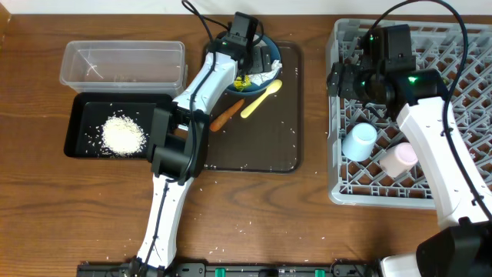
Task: Sort waste into correct bins and load items into the dishwasher rack
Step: 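Reach the left gripper to the blue plate and grasp the wrapper and paper, then carry the wrapper and paper left and drop them into the clear bin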
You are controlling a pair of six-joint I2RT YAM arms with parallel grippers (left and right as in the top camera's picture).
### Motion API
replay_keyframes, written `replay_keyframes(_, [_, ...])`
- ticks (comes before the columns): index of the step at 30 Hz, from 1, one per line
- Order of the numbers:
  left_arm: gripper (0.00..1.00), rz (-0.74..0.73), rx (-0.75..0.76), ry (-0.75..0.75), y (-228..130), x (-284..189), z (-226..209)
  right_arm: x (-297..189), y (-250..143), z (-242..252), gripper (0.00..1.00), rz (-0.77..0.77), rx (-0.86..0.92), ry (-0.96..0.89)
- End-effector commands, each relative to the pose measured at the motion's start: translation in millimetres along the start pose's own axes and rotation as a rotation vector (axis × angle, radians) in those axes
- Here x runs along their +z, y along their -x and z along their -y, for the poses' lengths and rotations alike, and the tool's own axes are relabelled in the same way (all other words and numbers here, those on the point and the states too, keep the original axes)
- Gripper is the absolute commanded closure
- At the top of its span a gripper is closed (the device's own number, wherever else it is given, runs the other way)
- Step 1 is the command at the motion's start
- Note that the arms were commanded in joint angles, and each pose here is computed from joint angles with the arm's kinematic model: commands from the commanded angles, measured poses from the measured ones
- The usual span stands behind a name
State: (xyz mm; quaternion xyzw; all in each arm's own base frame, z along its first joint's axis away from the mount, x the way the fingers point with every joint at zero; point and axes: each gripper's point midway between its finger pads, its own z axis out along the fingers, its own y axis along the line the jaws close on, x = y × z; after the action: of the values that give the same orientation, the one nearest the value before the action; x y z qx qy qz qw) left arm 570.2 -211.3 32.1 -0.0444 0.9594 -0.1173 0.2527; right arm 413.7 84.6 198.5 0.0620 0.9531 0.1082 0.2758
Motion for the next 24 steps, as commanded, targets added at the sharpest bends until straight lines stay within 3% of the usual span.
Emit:
replay_keyframes(1, [0.02,0.029,0.008,0.027,9.5,2.0,-6.5,-8.2,5.8,-4.4,0.11,0.023,-0.030,0.013])
replay_keyframes(3, [0.00,0.026,0.008,0.040,7.5,5.6,-9.6,-8.1,5.3,-5.9,0.11,0.022,-0.033,0.015])
replay_keyframes(7, [0.34,0.014,0.008,0.046,2.6,12.0,-12.0,-7.9,4.6,-6.3,0.11,0.019,-0.034,0.015])
replay_keyframes(15, [0.92,0.008,0.009,0.048,0.2,13.7,-12.7,-7.9,2.0,-5.5,0.11,0.009,-0.048,0.012])
replay_keyframes(19, [0.94,0.038,0.006,0.034,12.8,-3.1,-7.9,-7.8,-0.1,-4.7,0.10,0.000,-0.048,0.009])
replay_keyframes(24, [0.94,0.141,-0.010,-0.004,52.7,-68.1,2.8,-7.8,-1.8,-4.2,0.10,-0.007,-0.057,0.007])
